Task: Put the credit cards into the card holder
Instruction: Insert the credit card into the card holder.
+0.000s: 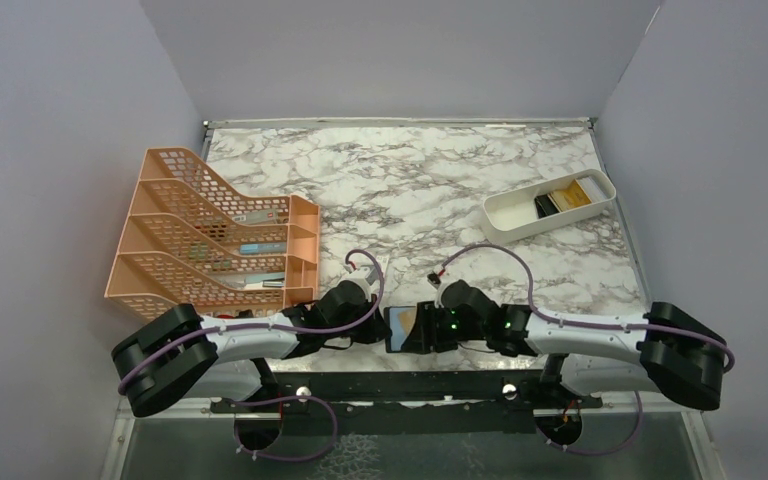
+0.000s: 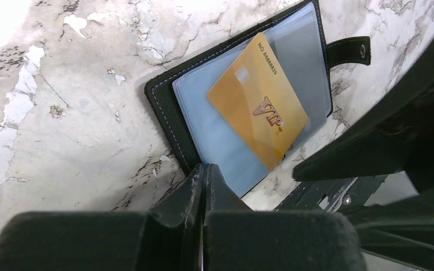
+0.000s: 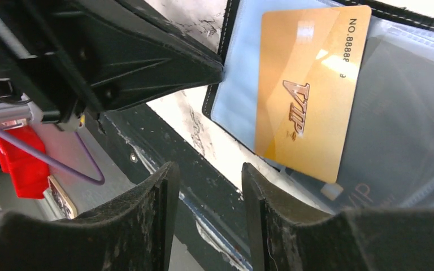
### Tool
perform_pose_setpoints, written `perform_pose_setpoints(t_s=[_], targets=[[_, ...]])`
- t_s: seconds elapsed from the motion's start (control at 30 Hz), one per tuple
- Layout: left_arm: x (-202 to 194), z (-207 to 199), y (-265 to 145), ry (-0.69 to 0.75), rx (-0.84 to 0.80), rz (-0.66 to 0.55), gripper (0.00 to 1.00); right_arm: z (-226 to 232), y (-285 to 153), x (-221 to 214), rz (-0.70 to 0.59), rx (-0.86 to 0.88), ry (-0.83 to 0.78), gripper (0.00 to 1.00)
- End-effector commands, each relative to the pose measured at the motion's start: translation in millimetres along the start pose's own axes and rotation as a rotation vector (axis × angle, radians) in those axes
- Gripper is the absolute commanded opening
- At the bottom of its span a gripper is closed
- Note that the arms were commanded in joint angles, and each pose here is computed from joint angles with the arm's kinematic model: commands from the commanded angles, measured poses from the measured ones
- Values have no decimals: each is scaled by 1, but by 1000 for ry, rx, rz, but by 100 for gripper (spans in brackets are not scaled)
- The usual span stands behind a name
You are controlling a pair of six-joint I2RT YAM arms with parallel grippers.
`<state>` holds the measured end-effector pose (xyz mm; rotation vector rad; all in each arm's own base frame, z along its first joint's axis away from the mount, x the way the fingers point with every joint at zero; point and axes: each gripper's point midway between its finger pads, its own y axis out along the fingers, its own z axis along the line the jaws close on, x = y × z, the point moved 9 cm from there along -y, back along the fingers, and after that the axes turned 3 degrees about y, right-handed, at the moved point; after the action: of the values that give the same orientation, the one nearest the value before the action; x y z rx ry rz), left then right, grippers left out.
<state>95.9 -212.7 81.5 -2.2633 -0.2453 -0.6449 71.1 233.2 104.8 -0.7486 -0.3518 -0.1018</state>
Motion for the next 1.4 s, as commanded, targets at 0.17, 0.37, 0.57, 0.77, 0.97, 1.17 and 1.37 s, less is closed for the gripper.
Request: perform_pose_setpoints(t_s=[0.17, 0.37, 0.57, 0.77, 0.97, 1.17, 1.37], targets=[[-4, 2, 0, -3, -1, -3, 0, -11, -21, 7, -102, -166, -34, 56], [-4, 2, -1, -6, -4, -5, 0, -16, -17, 11, -124, -238, -36, 60], [-4, 2, -2, -6, -5, -7, 0, -18, -14, 12, -138, -252, -39, 60], [-4, 1, -1, -5, -5, -6, 0, -17, -14, 15, -146, -268, -56, 60], [-4, 1, -1, -5, -8, -3, 0, -14, -7, 12, -96, -254, -38, 59], [-4, 0, -2, -6, -10, -8, 0, -12, 4, 3, -42, -154, 29, 58], [-4, 0, -2, -7, -11, -5, 0, -16, 14, 2, -57, -163, 67, 57]])
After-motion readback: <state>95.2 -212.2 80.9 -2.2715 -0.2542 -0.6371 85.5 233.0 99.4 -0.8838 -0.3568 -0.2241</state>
